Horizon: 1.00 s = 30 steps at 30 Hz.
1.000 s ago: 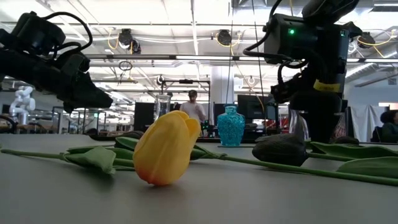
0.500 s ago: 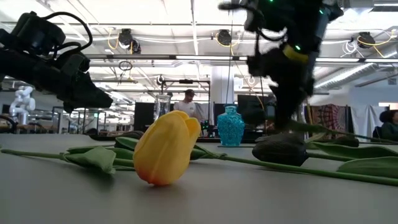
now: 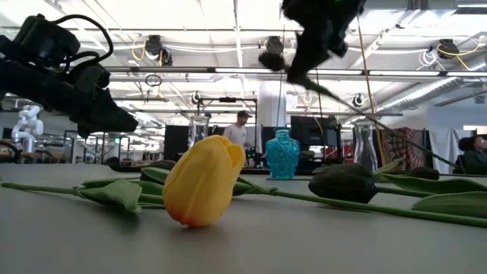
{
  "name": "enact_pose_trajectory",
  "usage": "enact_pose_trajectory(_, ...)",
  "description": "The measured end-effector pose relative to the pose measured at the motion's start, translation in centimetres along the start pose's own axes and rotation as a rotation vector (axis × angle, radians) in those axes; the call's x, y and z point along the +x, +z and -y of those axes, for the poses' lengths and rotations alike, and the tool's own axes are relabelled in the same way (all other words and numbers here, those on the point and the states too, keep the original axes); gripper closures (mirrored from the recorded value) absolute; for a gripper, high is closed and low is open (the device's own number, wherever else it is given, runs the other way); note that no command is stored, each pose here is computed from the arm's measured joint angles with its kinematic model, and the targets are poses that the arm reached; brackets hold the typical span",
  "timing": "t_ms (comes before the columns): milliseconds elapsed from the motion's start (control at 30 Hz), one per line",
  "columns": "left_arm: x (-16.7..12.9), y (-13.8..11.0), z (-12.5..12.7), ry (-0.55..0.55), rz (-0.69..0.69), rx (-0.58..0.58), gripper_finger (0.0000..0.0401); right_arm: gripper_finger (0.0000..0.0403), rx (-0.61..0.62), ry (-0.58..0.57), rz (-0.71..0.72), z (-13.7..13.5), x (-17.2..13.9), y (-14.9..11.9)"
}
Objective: Sort flowers into vase by color
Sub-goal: Put the black flower into the left transparent flower vase
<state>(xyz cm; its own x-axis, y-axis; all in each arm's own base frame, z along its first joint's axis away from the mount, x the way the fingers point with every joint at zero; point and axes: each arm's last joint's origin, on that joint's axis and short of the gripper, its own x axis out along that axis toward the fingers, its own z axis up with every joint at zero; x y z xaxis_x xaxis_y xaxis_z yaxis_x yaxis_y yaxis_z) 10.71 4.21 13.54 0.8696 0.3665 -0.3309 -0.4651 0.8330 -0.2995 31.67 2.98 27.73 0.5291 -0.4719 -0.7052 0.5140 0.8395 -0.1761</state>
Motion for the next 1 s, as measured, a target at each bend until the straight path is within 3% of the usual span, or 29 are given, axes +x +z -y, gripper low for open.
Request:
enact_pose_trajectory(500,0.0,0.0,0.0,0.0,0.0,0.0,0.0287,0.0401,0.037,0.032,0.348,6.8,-10.4,1.9)
enact_pose_trajectory(833,0.0,0.0,0.0,0.0,0.0,0.0,0.0287,0.0401,-0.01,0.023,0.497,10.6,-15.1,1.0)
enact_pose_trajectory(1000,0.0,0.0,0.0,0.0,-0.001,0.0,0.0287,0.0401,-0.007,0.019,0.607,12.4,-15.9,-1.0)
